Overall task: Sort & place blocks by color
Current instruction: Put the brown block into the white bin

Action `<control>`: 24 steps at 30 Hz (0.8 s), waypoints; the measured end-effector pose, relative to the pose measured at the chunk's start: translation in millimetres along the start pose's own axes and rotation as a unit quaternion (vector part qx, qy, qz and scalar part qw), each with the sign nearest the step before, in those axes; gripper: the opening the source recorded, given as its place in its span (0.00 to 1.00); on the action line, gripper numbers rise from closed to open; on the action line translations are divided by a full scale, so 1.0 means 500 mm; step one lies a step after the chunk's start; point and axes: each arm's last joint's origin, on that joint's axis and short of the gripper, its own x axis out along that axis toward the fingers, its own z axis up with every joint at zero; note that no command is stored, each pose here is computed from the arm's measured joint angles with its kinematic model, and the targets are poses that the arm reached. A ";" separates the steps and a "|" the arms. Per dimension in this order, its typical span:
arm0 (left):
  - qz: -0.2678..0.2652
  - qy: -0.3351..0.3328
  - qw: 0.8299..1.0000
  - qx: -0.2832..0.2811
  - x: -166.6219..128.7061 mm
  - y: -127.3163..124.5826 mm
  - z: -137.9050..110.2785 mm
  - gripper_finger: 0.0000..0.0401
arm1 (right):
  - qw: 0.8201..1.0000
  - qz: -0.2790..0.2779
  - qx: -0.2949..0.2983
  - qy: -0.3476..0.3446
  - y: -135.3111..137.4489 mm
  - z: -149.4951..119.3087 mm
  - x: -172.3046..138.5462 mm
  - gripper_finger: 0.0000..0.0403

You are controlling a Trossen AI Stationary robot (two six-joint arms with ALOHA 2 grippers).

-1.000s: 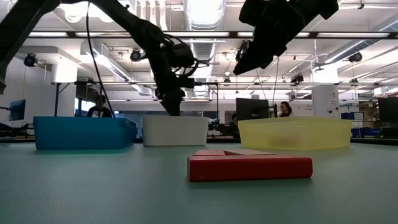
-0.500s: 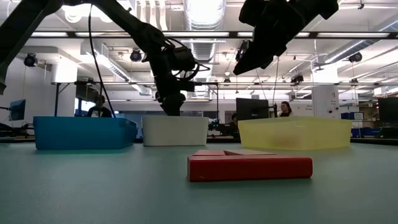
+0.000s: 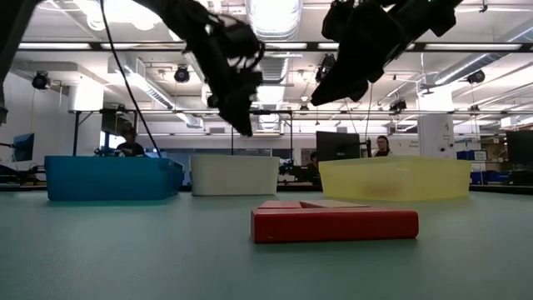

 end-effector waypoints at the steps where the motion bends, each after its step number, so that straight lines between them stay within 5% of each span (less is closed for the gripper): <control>1: -0.006 -0.014 1.000 0.001 -0.015 -0.014 -0.001 0.43 | 1.000 0.000 0.006 -0.001 0.000 -0.003 0.001 0.24; 13: -0.106 -0.200 0.974 0.029 -0.149 -0.196 -0.061 0.43 | 0.998 0.027 0.024 -0.056 0.028 -0.010 0.008 0.19; 24: -0.181 -0.310 0.933 0.042 -0.202 -0.269 -0.147 0.43 | 0.991 0.080 0.006 -0.108 0.099 0.007 0.025 0.17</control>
